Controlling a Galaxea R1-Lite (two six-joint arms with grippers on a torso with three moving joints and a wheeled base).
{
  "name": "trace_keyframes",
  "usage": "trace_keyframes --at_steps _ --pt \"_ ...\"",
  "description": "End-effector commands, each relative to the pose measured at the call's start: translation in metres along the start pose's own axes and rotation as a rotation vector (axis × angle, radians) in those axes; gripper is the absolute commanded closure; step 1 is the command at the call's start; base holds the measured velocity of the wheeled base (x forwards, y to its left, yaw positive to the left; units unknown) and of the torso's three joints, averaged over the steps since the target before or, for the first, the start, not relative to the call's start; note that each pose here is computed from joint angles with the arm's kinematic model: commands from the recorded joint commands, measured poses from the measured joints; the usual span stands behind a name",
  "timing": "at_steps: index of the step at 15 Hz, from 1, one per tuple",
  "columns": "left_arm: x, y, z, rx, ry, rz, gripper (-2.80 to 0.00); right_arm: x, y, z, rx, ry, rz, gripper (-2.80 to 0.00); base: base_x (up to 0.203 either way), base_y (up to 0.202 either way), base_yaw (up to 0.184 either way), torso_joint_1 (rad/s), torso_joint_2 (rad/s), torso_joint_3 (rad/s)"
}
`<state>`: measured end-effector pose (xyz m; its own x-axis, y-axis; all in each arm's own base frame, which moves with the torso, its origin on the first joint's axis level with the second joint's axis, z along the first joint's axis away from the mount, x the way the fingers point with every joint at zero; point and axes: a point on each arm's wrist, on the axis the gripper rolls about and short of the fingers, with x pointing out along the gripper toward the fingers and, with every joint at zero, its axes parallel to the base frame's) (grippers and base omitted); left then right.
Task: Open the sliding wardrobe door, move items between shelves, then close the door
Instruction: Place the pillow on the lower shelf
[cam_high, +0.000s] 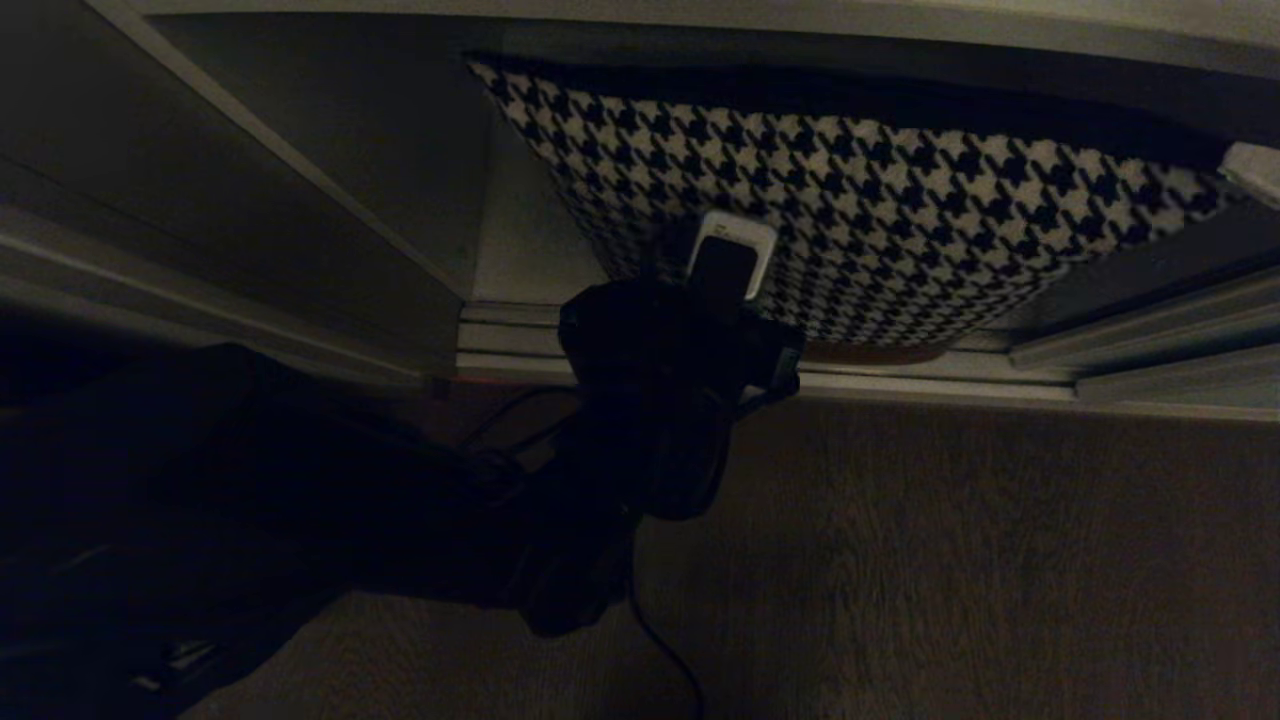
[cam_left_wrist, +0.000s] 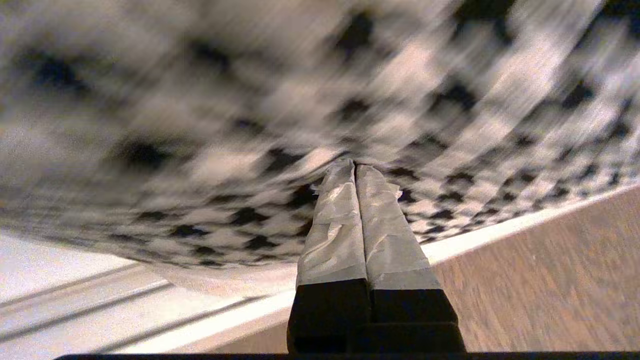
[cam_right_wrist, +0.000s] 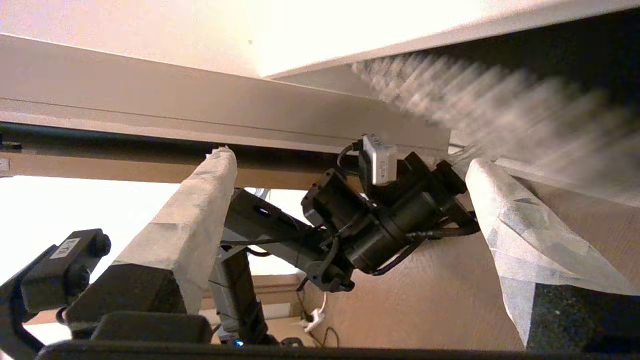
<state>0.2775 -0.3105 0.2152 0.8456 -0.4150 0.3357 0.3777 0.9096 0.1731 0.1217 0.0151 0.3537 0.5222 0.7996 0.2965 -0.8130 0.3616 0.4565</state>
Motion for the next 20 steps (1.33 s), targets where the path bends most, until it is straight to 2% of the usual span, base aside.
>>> trace_keyframes --at_steps 1,2,5,6,8,11,13,14,16,18,20 --pt "0.004 -0.001 -0.002 0.000 -0.004 0.005 0.00 -0.002 0.005 0.001 -0.014 -0.006 0.007 -2.80 0.000 0.000 0.000 0.000 0.00 0.000" --pt "0.009 -0.002 0.002 -0.005 -0.018 0.004 0.00 -0.005 0.012 0.001 -0.030 -0.013 0.014 -2.80 0.000 0.000 0.000 0.000 0.00 0.000" --pt "0.028 -0.004 0.005 -0.015 -0.063 0.007 0.00 -0.006 0.011 0.001 -0.025 -0.012 0.007 -2.80 0.000 0.000 0.000 0.000 0.00 0.000" --pt "0.037 -0.002 0.004 -0.016 -0.080 0.017 0.00 -0.005 0.009 0.001 -0.016 -0.008 0.001 0.00 0.000 0.000 0.000 0.000 0.00 0.000" --pt "0.048 0.007 0.005 -0.025 -0.121 0.048 0.00 -0.003 0.001 0.000 0.024 0.009 -0.026 0.00 0.000 0.000 0.000 0.000 0.00 0.000" --pt "0.036 0.020 0.042 -0.051 -0.178 0.062 0.00 -0.006 0.005 -0.005 0.049 0.049 -0.010 0.00 0.000 0.000 0.000 0.000 0.00 0.000" --pt "0.016 0.022 0.069 -0.068 -0.186 0.036 0.00 -0.012 0.011 -0.012 0.084 0.090 -0.004 0.00 0.000 0.000 0.000 0.000 0.00 0.000" --pt "0.003 0.018 0.076 -0.081 -0.155 0.001 0.00 -0.013 0.011 -0.016 0.117 0.115 -0.011 0.00 0.000 0.000 0.000 0.000 0.00 0.000" --pt "-0.015 0.010 0.075 -0.160 -0.049 -0.056 0.00 -0.016 0.010 -0.022 0.156 0.129 -0.031 0.00 0.000 0.000 0.000 0.000 0.00 0.000" --pt "-0.028 0.015 0.078 -0.201 0.005 -0.049 0.00 -0.019 0.012 -0.025 0.158 0.128 -0.034 0.00 0.000 0.000 0.000 0.000 0.00 0.000" --pt "-0.049 0.015 0.068 -0.248 0.119 -0.072 0.00 -0.026 0.013 -0.035 0.180 0.134 -0.049 0.00 0.000 0.000 0.000 0.000 0.00 0.000"
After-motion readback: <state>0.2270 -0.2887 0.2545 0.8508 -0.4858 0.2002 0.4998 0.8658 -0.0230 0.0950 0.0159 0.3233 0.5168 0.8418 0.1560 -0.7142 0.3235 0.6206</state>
